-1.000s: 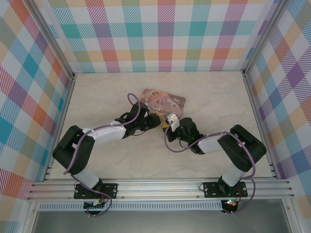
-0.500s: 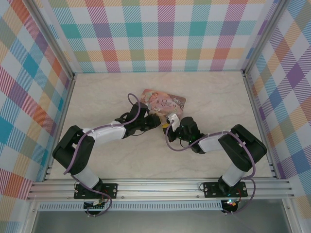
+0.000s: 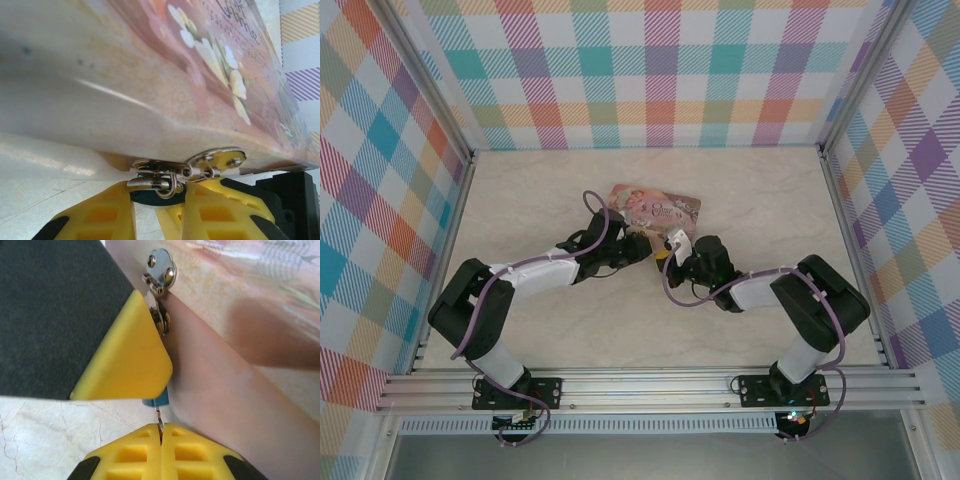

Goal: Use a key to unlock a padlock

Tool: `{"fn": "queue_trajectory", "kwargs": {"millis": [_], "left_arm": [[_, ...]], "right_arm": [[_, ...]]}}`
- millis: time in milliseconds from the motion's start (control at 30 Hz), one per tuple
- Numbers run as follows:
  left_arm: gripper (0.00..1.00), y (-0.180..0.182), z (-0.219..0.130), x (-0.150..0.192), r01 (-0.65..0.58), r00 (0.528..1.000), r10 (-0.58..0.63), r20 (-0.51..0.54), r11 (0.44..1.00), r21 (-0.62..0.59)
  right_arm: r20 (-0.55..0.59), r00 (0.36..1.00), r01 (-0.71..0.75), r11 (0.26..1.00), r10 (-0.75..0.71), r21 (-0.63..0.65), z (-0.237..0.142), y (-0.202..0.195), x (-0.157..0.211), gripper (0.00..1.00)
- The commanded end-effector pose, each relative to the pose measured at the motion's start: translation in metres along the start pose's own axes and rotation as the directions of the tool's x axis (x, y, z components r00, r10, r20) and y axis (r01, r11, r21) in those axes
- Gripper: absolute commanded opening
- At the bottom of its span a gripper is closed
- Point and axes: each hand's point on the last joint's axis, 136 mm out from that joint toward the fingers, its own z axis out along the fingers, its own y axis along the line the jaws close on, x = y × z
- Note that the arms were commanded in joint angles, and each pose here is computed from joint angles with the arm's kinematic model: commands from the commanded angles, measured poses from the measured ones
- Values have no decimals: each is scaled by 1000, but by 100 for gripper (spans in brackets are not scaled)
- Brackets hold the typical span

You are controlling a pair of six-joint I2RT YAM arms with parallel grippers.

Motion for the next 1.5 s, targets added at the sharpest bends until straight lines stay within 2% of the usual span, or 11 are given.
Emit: {"fn": "queue_trajectory", "kwargs": {"millis": [0,300,567,733,900,1167,1467], "left_arm": [[22,-17,-4,9,-22,998,25,-53,998,56],[24,-11,0,13,-12,998,14,-59,999,42],[46,-5,-12,9,-20,1000,20,-16,1000,4],[65,2,-25,8,-15,1000,15,11,999,-39],[77,12,-50,3,-23,997,30,68,994,-104],[80,22,-81,0,17,991,1,137,991,-132],[73,35,-78,15,235,955,-232,187,972,4]], "right_arm": [[148,987,70,996,-60,-60,5,11,-50,0],[184,983,4,994,16,-105,6,16,-61,0],[90,986,-139,990,142,-36,4,3,-11,0],[63,976,-209,977,211,-29,3,2,6,0],[37,960,-275,961,276,-40,1,6,16,0],[-29,934,-357,930,356,-82,1,25,33,0],[-139,858,-510,853,495,-108,3,46,35,0]]}}
